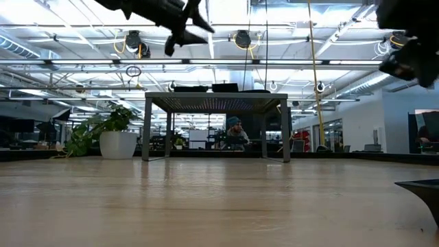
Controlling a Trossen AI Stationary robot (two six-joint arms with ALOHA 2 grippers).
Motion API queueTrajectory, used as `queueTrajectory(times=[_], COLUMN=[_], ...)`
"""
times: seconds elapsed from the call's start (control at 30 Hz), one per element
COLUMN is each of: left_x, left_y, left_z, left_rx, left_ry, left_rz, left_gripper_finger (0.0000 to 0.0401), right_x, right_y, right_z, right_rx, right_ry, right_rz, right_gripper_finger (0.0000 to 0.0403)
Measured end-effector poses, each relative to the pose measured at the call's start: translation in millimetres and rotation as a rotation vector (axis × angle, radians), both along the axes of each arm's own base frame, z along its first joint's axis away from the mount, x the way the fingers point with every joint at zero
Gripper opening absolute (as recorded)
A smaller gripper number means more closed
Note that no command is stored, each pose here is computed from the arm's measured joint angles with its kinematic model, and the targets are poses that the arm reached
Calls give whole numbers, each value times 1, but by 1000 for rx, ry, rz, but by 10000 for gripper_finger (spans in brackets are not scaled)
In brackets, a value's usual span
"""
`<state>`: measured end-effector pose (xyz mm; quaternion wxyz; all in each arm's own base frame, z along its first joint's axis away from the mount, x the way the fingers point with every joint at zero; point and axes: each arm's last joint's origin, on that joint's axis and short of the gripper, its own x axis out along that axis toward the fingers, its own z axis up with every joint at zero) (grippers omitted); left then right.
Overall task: Pick & Place Mini shaped plates
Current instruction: Stack the black distorted square plate on top of the black distorted square plate on the shelf
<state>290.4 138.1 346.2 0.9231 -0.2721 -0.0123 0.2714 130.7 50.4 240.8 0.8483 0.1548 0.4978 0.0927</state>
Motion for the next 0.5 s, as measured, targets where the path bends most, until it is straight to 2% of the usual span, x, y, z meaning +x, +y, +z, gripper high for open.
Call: queueTrajectory(times=[0.23, 0.5], left_x=[15, 24], left_y=[-37, -72], left_z=[-1, -1], left_rx=[-5, -7], left_ry=[5, 9], left_rz=[-144, -256], left_gripper_finger=[161, 161], right_x=[-4, -2], right_y=[20, 26], right_z=[-37, -91], right_rx=[-56, -50], right_ry=[40, 18], right_rz=[197, 235], right_gripper_finger=[134, 134])
